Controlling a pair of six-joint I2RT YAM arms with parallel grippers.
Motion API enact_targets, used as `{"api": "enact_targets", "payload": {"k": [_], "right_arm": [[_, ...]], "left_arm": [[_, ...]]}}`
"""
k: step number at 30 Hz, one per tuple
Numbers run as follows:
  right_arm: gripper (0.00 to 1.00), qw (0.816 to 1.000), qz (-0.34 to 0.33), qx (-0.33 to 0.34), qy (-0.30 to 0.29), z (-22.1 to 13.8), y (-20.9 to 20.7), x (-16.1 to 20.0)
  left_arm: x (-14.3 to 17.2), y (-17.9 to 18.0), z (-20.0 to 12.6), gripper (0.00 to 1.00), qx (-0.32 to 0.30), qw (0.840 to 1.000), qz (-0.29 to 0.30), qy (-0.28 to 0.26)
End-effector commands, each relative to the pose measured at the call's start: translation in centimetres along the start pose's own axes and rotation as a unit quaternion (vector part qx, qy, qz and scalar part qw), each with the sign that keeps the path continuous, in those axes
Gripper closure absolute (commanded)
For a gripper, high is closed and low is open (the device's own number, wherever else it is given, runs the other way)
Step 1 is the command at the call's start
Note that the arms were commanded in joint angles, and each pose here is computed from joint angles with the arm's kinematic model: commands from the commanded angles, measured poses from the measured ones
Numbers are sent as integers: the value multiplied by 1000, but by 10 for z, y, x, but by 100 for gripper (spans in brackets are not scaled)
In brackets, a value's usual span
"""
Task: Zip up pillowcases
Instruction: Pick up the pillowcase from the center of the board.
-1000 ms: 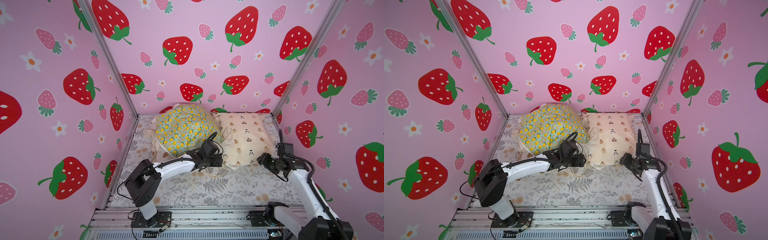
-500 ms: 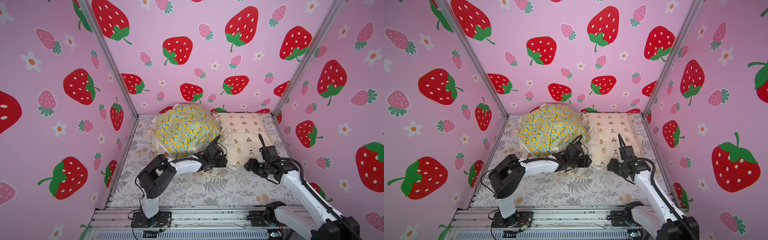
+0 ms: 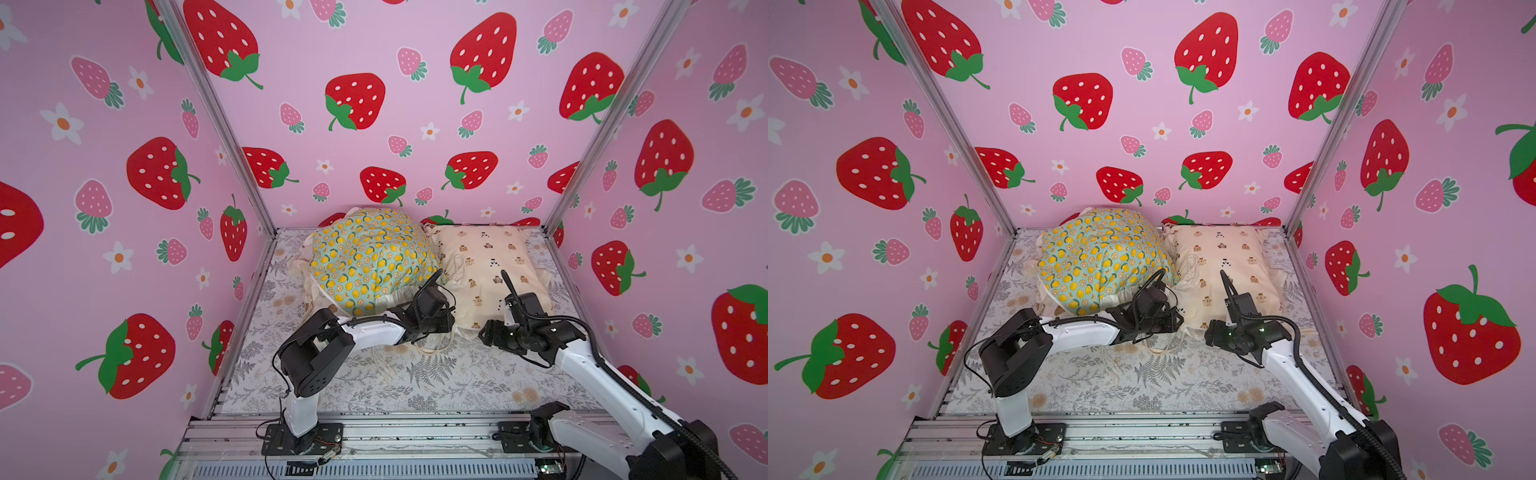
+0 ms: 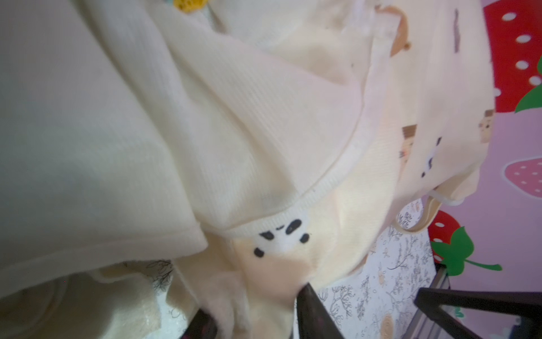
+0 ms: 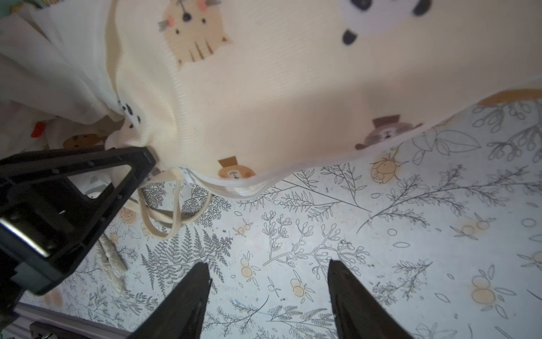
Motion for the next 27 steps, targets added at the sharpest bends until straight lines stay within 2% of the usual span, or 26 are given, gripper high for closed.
{"api": "enact_targets", "payload": {"k": [1,4,8,10,16,19,27], "right_arm": [[35,999,-28,-24,2,4,10,-1],[40,998,-44,-54,-5,1,23,-3],[40,996,-45,-76,2,4,31,-3],[40,995,-43,-85,6,6,33,-3],[39,997,-37,-68,13,11,28,0],[39,997,-38,-66,11,12,27,-1],[39,998,-36,-57,13,13,24,0]], "left_arm": [[-10,-16,-13,66,18,999,-16,-25],[-13,-21,-18,74,24,999,-24,-32],[-13,-25,-18,81,25,999,-25,-34],[-9,-21,-16,82,18,999,-31,-27],[1,-10,-11,71,2,999,-39,-9],[8,-9,-5,70,5,999,-45,8],[13,-5,2,79,-13,998,-55,13]]}}
Point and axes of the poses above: each gripper's point midway between its finger pads, its own z axis out along the fingers, its own y axis along the line the jaws close on, x = y × z, the point moved 5 cm from there along -z, back along the fingers, and after that the axes turned 3 degrees about -z, right-handed, at the moved point
